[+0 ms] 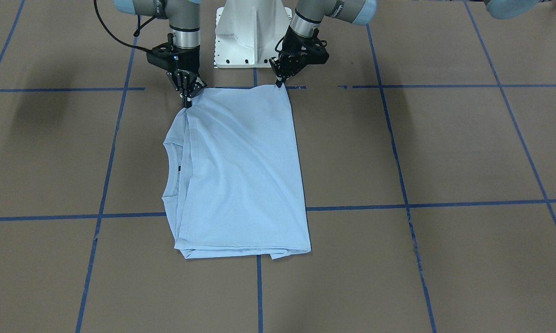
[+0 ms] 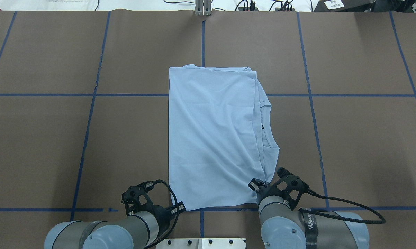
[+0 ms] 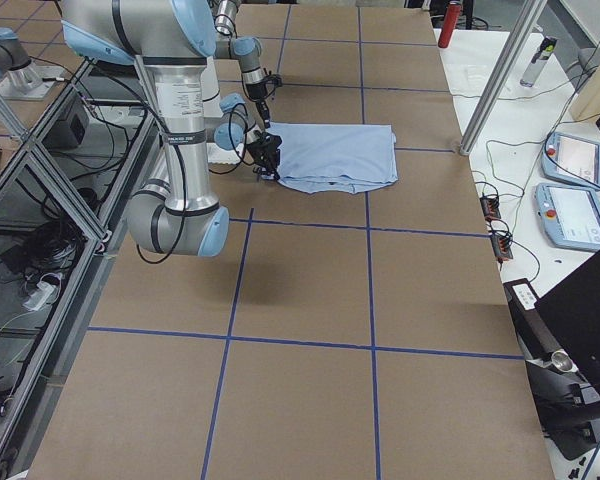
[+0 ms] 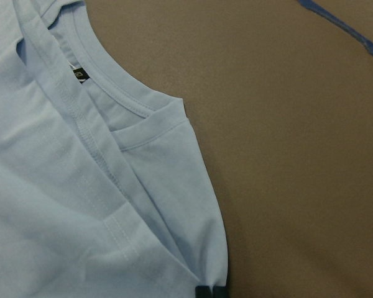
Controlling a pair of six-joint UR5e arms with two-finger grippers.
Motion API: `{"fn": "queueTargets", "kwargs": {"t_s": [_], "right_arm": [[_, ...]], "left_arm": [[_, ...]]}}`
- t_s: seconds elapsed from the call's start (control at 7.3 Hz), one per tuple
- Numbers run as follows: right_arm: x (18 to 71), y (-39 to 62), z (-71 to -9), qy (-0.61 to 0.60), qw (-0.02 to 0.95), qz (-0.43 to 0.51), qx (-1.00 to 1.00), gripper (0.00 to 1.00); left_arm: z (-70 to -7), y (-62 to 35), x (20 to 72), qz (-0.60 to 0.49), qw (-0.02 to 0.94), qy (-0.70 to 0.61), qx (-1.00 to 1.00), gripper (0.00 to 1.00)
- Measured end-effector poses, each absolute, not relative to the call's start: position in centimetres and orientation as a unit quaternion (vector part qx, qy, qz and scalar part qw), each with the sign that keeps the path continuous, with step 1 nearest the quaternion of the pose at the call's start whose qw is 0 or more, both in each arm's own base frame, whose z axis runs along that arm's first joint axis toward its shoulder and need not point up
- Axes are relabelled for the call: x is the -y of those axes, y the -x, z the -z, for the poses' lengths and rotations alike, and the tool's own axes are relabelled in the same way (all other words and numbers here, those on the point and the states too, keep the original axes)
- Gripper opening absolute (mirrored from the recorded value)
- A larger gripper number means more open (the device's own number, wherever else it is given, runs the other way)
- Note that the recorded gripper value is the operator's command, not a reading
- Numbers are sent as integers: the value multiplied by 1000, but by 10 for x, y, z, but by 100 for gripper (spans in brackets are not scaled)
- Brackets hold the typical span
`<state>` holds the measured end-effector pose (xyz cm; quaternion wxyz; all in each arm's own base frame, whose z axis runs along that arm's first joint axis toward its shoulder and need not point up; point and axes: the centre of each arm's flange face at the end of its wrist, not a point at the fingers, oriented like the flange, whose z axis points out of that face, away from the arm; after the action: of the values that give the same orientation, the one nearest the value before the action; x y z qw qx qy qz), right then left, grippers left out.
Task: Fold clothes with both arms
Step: 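Grasp the near shirt corners with both grippers and lift them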
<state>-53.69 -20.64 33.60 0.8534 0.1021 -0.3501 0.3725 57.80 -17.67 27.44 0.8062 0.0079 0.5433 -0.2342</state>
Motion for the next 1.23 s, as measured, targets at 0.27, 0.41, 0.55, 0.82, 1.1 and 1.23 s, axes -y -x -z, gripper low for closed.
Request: {"fn": "queueTargets", "kwargs": {"t_s": [0.27, 0.41, 0.55, 0.82, 1.1, 1.23], "right_arm": [[207, 529, -323, -98, 848, -374, 362, 0], [208, 515, -306, -92, 840, -376, 379, 0], [208, 495, -283, -85, 832, -378, 397, 0], [203, 440, -235, -73, 827, -376, 412, 0], [196, 393, -199, -56, 832, -369, 411, 0], [196, 397, -194, -56, 836, -368, 404, 0]], "left_arm": [[-260, -567, 178, 226, 800, -11, -555, 0], [-241, -550, 179, 216, 793, -14, -569, 0], [-216, -526, 178, 208, 787, -15, -581, 0], [-162, -460, 170, 187, 787, 6, -588, 0], [-133, -413, 171, 168, 783, 4, -599, 0], [-127, -404, 180, 163, 781, -11, -603, 0]]}}
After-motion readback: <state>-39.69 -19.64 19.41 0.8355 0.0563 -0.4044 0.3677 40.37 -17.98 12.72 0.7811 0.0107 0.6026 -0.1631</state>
